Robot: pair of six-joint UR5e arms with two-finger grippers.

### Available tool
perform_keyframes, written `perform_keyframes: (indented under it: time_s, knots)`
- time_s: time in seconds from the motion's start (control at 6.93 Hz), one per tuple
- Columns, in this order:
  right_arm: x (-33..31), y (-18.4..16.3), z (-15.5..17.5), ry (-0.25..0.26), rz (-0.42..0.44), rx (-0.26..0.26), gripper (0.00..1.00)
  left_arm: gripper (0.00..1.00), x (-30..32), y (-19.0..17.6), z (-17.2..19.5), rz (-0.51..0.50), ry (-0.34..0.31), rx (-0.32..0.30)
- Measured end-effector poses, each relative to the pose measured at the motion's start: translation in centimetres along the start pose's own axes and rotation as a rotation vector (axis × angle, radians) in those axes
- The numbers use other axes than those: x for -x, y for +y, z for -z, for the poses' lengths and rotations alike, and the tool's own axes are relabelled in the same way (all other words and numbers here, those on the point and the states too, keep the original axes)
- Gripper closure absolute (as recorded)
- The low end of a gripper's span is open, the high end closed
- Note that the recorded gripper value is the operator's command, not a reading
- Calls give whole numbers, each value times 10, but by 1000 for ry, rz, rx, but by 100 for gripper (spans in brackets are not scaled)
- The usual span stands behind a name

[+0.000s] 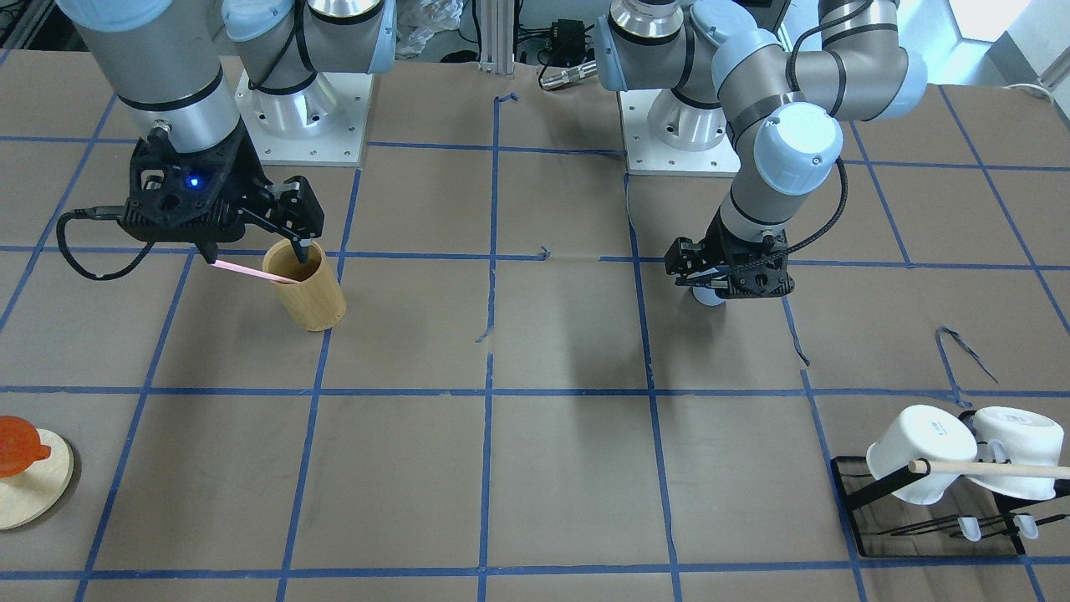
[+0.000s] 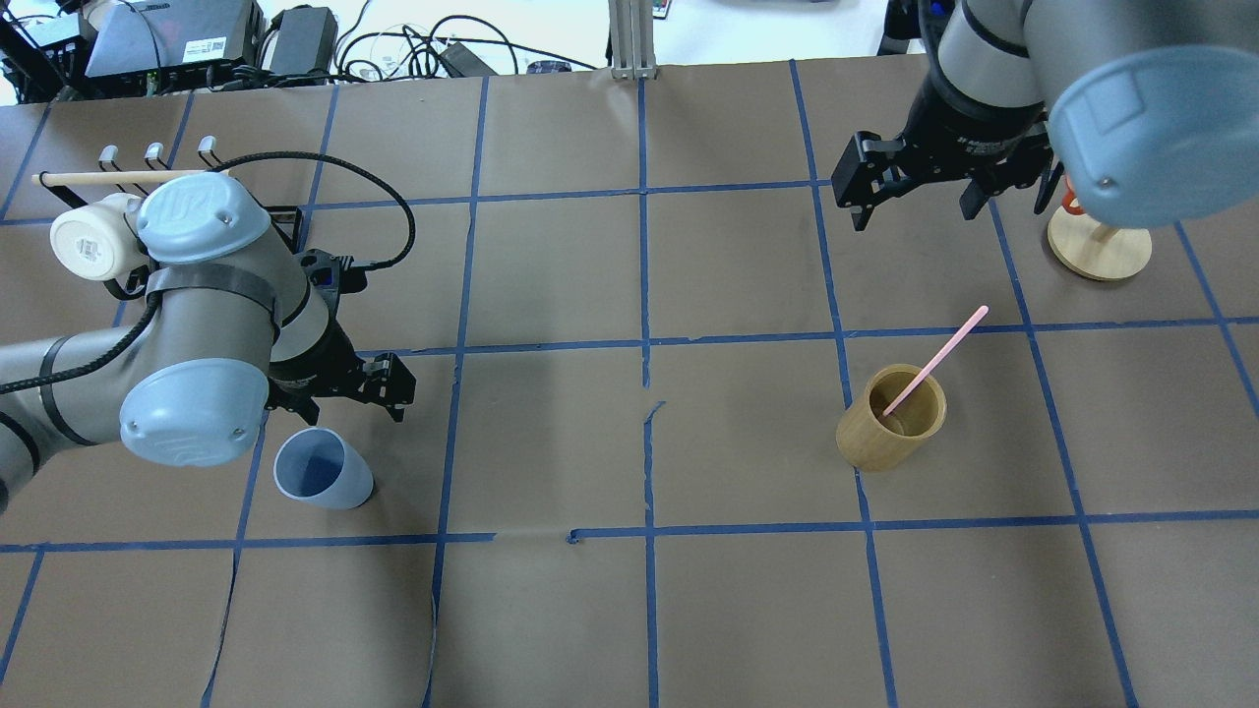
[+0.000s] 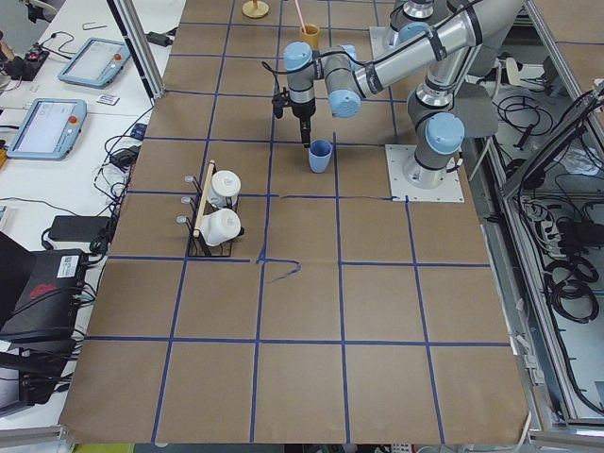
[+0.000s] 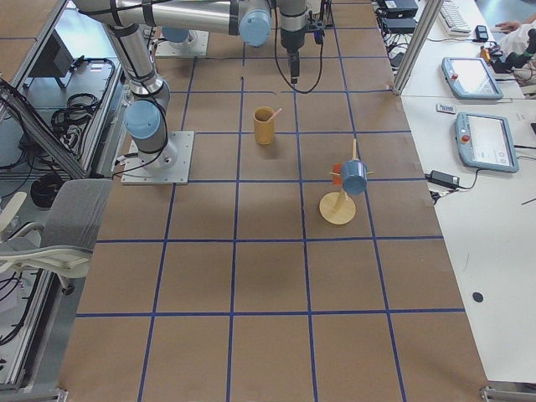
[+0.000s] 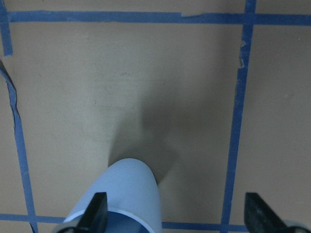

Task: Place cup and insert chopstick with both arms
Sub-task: 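Lower the left gripper onto the blue cup while the right descends to the chopstick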

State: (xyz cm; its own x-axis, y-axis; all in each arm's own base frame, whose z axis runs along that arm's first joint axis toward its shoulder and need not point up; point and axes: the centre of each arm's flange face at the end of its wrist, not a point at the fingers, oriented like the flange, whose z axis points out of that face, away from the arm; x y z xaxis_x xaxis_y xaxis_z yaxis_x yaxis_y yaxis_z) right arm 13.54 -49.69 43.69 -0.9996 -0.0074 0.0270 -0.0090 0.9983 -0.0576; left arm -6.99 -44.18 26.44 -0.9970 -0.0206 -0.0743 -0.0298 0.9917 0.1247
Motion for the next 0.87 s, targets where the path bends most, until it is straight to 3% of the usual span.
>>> perform_keyframes:
  time_s: [0.29, 0.58, 0.72, 0.87]
  knots:
    - [-6, 14, -16, 16, -224, 118, 0, 0, 0, 5, -2, 6, -12, 25]
    - [-20, 21, -35, 35, -344, 184, 0, 1, -2, 13, -3, 11, -12, 52]
    - [-33, 23, -48, 45, -375, 204, 1, 54, -3, 17, -7, 14, -8, 73]
    - [-47, 22, -58, 55, -387, 206, 9, 100, -4, 18, -13, 13, -4, 92]
